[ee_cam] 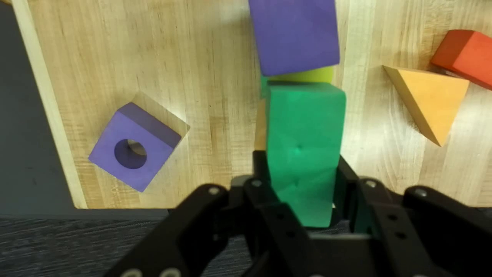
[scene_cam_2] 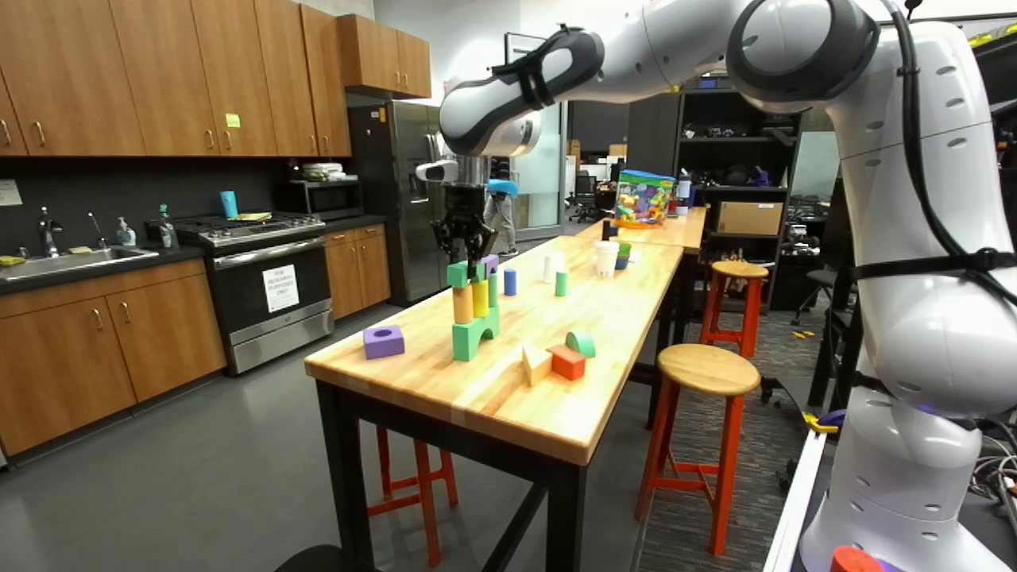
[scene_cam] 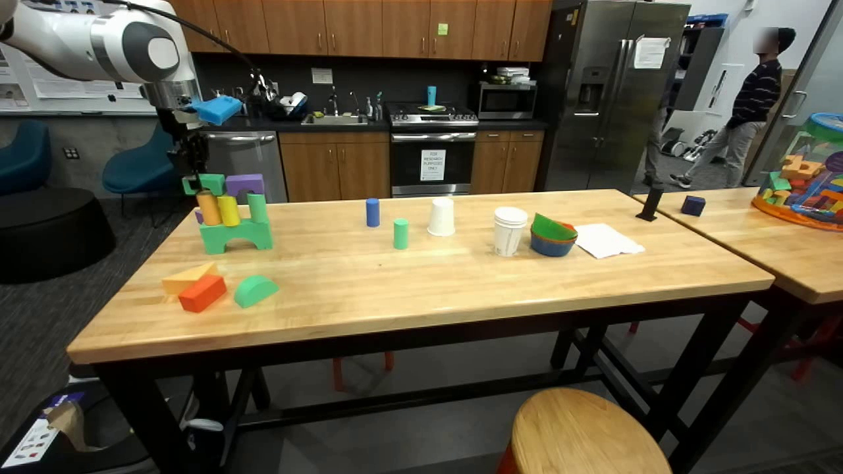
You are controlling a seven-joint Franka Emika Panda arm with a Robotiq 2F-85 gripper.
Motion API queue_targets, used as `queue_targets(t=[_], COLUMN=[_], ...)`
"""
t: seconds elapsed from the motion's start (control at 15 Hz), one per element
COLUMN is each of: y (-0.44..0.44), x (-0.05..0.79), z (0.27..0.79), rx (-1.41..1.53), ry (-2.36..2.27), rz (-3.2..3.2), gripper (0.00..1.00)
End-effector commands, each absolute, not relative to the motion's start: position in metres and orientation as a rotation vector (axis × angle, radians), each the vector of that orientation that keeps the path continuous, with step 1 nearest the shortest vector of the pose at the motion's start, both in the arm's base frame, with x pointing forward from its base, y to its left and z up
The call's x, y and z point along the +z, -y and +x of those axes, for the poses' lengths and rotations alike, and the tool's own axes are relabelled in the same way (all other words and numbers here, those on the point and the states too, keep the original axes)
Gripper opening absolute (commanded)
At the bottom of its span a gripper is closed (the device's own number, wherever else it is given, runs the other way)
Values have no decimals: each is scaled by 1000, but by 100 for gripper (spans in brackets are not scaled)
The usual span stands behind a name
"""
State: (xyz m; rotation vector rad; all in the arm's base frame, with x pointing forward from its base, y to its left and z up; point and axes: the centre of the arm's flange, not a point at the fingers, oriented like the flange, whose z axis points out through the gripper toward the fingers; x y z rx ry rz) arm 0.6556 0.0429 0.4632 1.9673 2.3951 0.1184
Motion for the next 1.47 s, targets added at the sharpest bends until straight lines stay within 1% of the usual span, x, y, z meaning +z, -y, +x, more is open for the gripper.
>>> queue_targets(t=[0.0, 0.07, 0.13, 0.2, 0.27, 0.4, 0.47, 0.53, 1.0, 1.07, 1.13, 1.27, 1.4], y=[-40, -41, -42, -42, -43, -43, -43, -43, -43, -43, -43, -43, -43], x=[467, 468, 468, 468, 463, 463, 463, 463, 463, 463, 463, 462, 461], z=[654, 654, 654, 653, 656, 656, 656, 656, 656, 656, 656, 656, 656], rx=[127, 139, 136, 136, 119, 119, 119, 119, 119, 119, 119, 118, 116], ry=[-2391, -2392, -2394, -2399, -2396, -2396, -2396, -2396, -2396, -2396, -2397, -2397, -2395], rz=[1961, 1968, 1974, 1971, 1968, 1968, 1968, 1968, 1968, 1968, 1969, 1969, 1971], gripper=[15, 15, 65, 66, 45, 57, 64, 66, 66, 91, 92, 98, 100])
